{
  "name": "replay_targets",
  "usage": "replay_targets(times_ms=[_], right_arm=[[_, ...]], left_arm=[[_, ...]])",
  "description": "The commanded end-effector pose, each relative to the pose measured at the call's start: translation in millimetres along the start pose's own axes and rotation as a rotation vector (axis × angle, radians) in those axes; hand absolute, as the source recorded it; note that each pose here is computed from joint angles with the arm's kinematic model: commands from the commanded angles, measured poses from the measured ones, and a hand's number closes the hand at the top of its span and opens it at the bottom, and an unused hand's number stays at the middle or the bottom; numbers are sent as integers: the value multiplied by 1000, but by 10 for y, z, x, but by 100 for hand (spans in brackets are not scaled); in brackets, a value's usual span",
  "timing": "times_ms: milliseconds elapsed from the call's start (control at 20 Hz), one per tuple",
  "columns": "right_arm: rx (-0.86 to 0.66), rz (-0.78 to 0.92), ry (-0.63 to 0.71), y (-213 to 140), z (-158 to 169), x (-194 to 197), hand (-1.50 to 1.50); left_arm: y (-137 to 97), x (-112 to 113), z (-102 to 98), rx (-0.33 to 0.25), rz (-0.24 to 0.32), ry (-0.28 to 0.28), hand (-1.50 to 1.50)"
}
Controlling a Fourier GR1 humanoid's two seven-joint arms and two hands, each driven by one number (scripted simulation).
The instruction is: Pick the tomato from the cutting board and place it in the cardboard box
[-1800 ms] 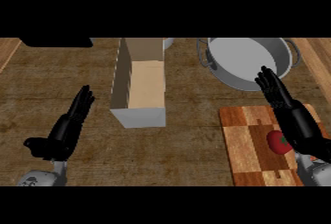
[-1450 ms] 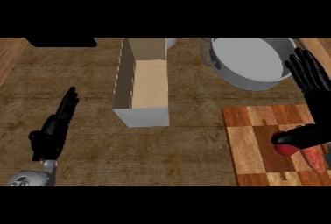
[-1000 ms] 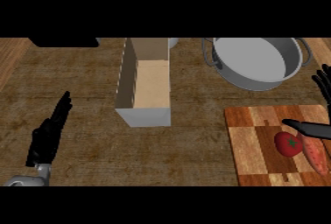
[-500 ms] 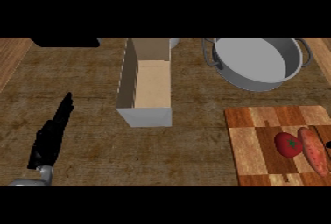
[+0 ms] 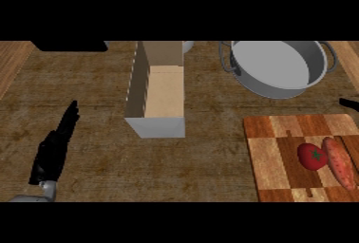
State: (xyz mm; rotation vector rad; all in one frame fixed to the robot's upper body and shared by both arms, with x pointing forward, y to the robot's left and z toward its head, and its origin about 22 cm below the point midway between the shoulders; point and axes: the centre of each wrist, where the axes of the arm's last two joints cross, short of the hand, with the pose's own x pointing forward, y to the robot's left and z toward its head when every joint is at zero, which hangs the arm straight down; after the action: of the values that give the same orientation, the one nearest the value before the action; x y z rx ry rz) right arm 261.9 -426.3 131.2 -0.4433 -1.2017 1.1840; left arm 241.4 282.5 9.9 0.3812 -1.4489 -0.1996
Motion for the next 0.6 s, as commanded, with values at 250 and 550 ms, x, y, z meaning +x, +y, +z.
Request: replay_targets(times_ms=[250,550], right_arm=[[56,58,125,436,-78,344,-150],[55,87,170,589,-366,317,-150]], left_arm=[[59,23,54,14,6,12,0],[49,-176,-30,-1,-12,10,0]])
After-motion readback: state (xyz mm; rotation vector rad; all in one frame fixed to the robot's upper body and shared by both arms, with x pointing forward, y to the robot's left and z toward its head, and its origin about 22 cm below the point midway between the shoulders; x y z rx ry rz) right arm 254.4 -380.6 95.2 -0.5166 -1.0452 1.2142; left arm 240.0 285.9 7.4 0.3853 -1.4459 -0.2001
